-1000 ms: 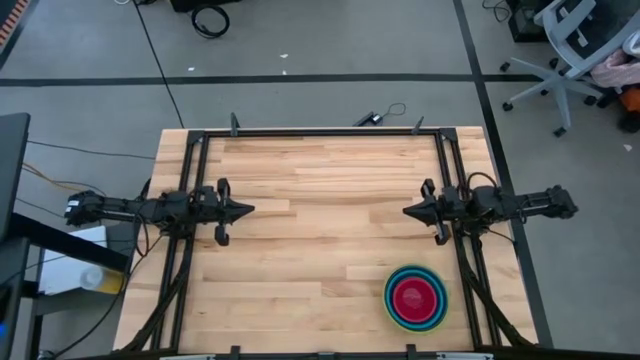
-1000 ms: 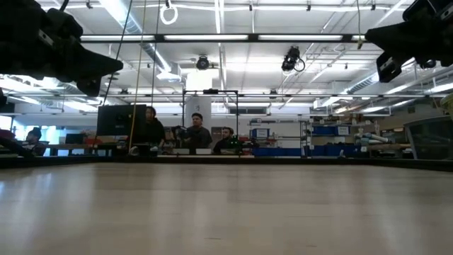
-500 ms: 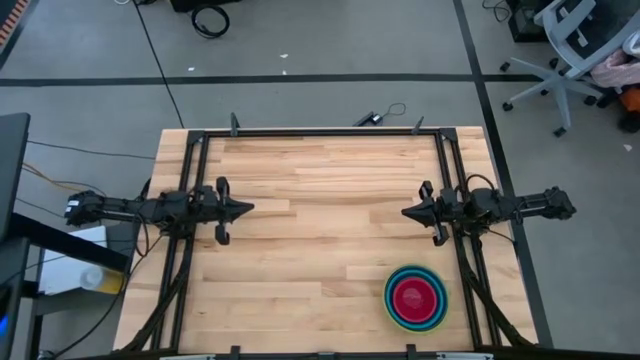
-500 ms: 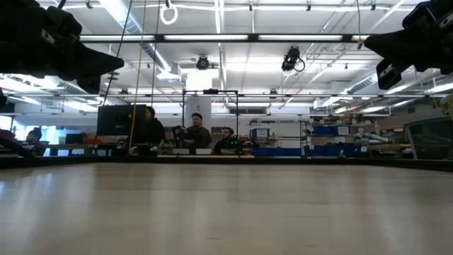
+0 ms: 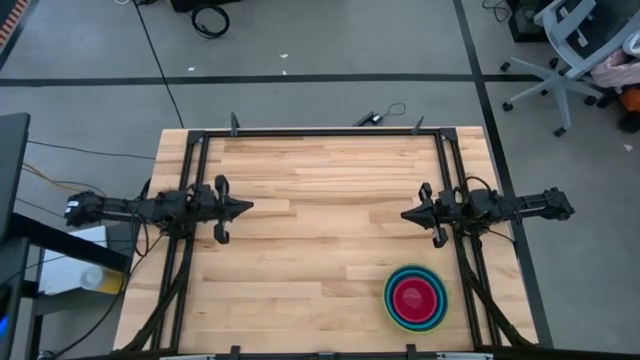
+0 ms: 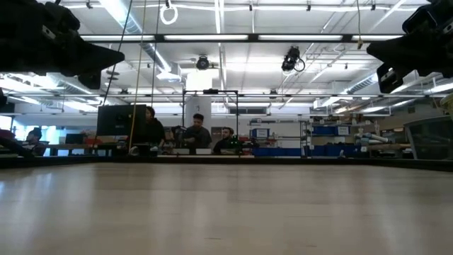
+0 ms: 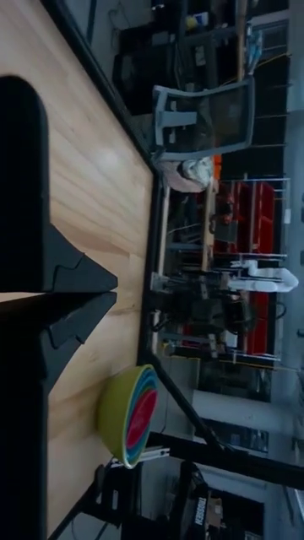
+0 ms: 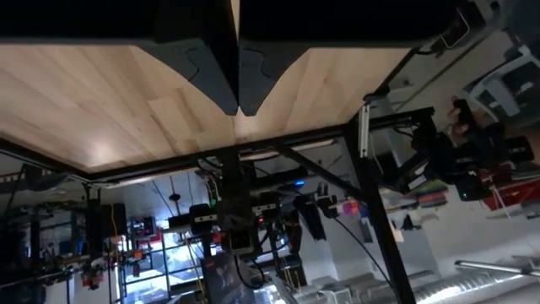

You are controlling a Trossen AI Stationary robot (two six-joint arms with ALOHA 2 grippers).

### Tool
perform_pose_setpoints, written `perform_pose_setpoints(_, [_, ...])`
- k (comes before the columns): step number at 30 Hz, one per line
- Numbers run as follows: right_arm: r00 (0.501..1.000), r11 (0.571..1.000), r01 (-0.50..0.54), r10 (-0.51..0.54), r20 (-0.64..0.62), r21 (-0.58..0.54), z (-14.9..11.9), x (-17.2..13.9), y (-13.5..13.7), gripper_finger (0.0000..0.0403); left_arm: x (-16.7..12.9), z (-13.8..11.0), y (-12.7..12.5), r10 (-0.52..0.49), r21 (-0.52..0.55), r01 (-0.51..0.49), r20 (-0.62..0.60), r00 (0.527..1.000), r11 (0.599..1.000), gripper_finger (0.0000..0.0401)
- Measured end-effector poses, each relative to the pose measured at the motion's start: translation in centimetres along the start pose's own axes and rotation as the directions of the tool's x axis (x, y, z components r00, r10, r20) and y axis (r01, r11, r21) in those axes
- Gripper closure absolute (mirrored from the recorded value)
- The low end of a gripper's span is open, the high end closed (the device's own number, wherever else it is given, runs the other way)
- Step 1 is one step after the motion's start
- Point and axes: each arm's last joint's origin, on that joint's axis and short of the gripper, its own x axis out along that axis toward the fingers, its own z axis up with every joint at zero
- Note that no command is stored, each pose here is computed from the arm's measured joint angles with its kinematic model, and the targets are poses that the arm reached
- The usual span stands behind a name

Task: Nest bowls inside each other
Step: Return to Home Position

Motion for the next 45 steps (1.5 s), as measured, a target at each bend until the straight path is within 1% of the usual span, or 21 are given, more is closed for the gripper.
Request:
perform_pose_setpoints(9, [1.000, 1.000, 0.001, -0.001, 0.007, 0.008, 0.05, 0.00, 0.00, 0.0394, 0.09, 0.02, 0.67, 0.062, -0.002, -0.062, 0.003, 0.998, 0.998, 0.0401])
perform_pose_setpoints(17, [1.000, 1.000, -0.001, 0.001, 0.005, 0.011, 0.04, 0.00, 0.00, 0.0379, 0.10, 0.03, 0.77, 0.072, -0.102, -0.071, 0.004, 0.997, 0.992, 0.0401])
perform_pose_setpoints(45, [1.000, 1.000, 0.000, 0.000, 0.005, 0.011, 0.03, 0.01, 0.00, 0.0379, 0.10, 0.01, 0.77, 0.073, -0.097, -0.072, 0.004, 0.997, 0.993, 0.0401])
